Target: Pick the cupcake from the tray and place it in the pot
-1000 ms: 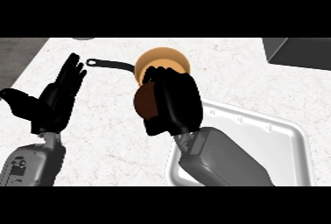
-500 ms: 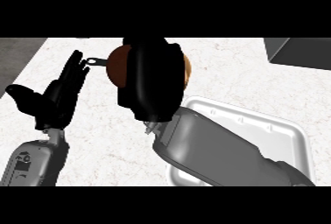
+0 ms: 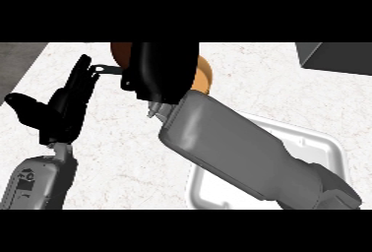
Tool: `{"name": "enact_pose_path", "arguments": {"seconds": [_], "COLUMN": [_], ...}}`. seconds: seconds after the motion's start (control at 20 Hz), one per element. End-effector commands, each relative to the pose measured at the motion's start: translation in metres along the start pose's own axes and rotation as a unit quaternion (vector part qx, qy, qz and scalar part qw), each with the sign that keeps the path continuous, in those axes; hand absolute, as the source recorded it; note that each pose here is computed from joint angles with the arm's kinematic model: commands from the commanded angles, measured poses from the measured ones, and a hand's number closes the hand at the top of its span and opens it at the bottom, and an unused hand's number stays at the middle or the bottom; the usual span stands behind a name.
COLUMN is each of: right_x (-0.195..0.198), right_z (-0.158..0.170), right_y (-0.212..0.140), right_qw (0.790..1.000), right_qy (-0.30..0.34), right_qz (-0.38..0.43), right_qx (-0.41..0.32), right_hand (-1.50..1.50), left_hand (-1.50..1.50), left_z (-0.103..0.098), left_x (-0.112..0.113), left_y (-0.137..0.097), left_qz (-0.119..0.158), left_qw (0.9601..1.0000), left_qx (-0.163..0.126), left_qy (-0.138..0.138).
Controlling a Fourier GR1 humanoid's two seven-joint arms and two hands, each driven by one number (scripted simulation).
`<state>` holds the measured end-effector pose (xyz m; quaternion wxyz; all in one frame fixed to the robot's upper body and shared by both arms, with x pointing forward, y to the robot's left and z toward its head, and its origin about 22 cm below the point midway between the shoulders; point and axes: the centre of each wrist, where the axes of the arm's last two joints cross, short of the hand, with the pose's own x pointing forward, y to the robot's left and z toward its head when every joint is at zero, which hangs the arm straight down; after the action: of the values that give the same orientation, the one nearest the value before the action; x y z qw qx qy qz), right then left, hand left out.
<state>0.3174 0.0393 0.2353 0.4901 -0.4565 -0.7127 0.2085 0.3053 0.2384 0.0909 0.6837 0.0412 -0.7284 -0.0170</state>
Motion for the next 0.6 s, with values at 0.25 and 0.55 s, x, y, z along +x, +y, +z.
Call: {"name": "enact_pose_path", "arguments": {"seconds": [0.25, 0.55], "right_x": [-0.015, -0.037], "right_z": [-0.020, -0.033], "right_y": [0.047, 0.069], "right_qw": [0.989, 0.979], "right_qy": [0.089, 0.122], "right_qz": [0.106, 0.152], "right_qx": [-0.060, -0.057], "right_hand": [1.50, 1.50], "left_hand": [0.00, 0.00], "left_z": [0.001, 0.005], "left_x": [-0.003, -0.008], "left_y": [0.015, 0.024], "left_qz": [0.002, -0.004], "left_qw": [0.9998, 0.9997], "left_qx": [0.020, 0.023], "left_qy": [-0.004, -0.006]}}
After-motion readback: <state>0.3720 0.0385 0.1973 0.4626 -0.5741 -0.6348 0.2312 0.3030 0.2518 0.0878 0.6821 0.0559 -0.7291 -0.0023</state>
